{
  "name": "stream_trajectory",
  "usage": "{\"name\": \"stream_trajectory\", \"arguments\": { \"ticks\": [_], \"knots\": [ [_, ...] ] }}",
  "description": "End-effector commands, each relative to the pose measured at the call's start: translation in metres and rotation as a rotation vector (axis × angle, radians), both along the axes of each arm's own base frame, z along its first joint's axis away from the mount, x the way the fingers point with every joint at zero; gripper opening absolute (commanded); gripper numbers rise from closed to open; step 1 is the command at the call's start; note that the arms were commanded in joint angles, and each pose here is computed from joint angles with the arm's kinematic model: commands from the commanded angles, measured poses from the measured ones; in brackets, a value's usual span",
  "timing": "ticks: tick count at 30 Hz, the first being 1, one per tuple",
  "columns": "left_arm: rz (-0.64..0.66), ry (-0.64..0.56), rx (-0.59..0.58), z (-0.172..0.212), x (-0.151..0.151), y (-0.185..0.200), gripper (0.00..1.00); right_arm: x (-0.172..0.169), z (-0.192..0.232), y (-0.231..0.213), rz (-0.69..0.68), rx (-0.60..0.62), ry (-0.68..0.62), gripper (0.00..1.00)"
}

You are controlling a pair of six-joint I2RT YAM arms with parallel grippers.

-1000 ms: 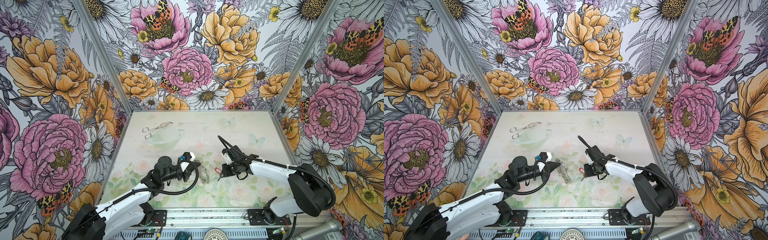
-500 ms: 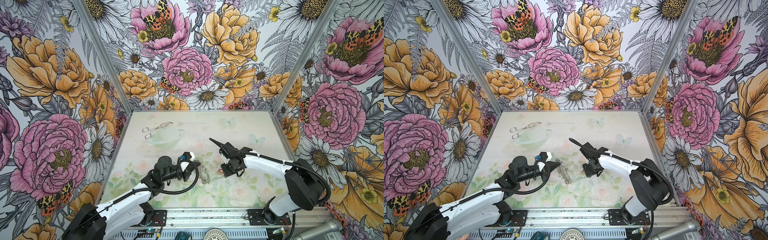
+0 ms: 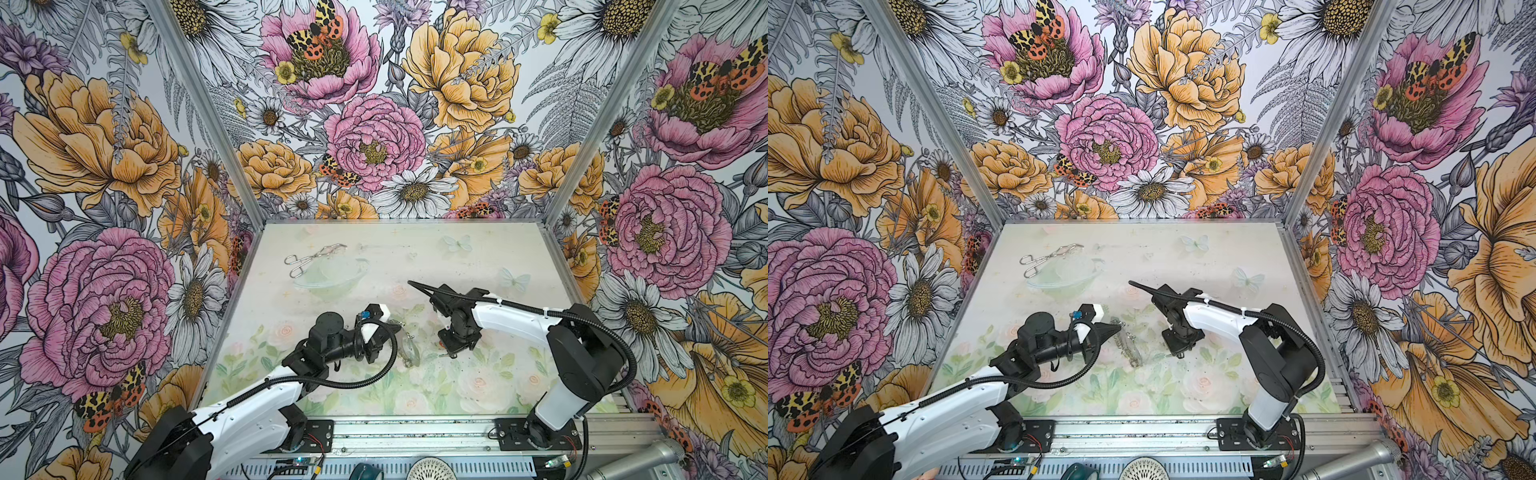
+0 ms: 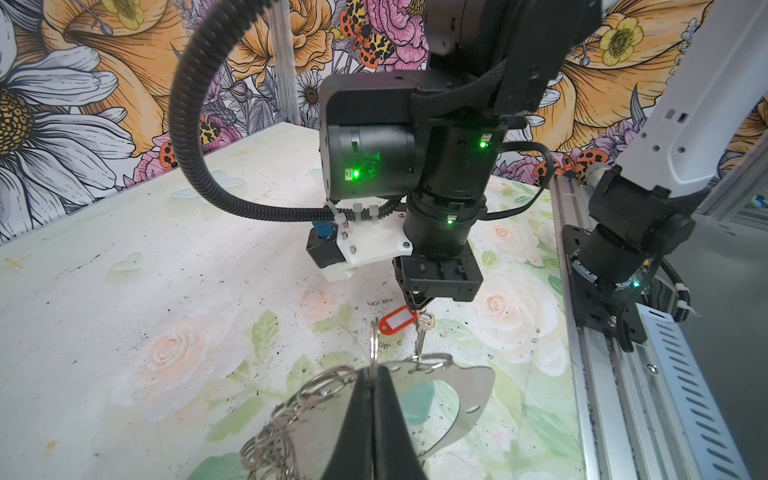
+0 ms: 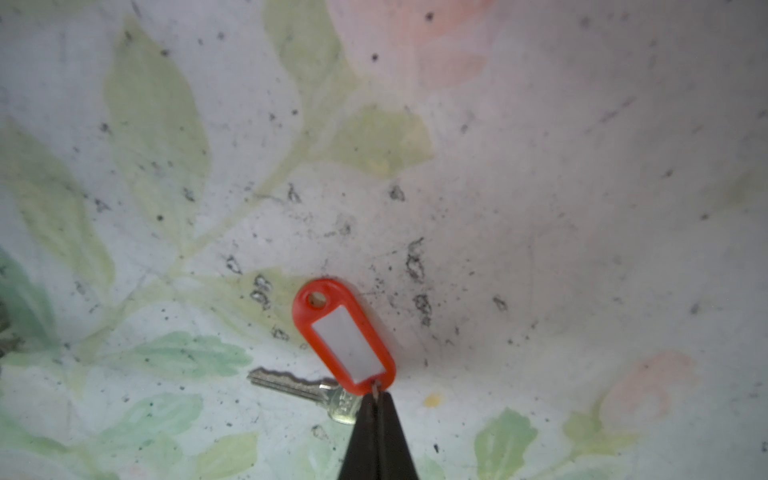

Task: Put the keys on the keyring

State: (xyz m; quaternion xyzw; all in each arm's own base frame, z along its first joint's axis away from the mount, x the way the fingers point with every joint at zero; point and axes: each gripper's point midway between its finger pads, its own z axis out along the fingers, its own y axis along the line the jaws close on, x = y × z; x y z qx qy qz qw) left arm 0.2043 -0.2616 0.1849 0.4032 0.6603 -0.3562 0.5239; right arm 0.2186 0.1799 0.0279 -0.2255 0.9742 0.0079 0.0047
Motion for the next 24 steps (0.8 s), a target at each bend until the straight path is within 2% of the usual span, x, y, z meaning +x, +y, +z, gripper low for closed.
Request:
{"name": "stream_trajectory", "arguments": {
  "ticks": [1,9,12,15,21,24],
  "knots": [
    [0.023,-0.030,-0.024,0.006,0.006,0.002,0.00,0.006,0.002,0.004,0.027,-0.015,-0.008,0.04],
    [0.022,-0.029,-0.023,0.005,0.005,0.002,0.00,0.015,0.017,0.006,0.017,0.004,-0.066,0.20],
    [0.025,-0.030,-0.022,0.005,0.006,0.003,0.00,0.013,0.024,0.003,-0.011,0.027,-0.089,0.23],
    [0.023,-0.032,-0.024,0.005,0.006,0.002,0.00,0.011,0.029,-0.002,-0.069,0.080,-0.118,0.24],
    [0.020,-0.033,-0.026,0.006,0.005,0.002,0.00,0.006,0.026,0.003,-0.216,0.259,-0.149,0.26],
    [0.020,-0.034,-0.027,0.006,0.005,0.002,0.00,0.007,0.025,0.002,-0.278,0.301,-0.186,0.26]
  ]
}}
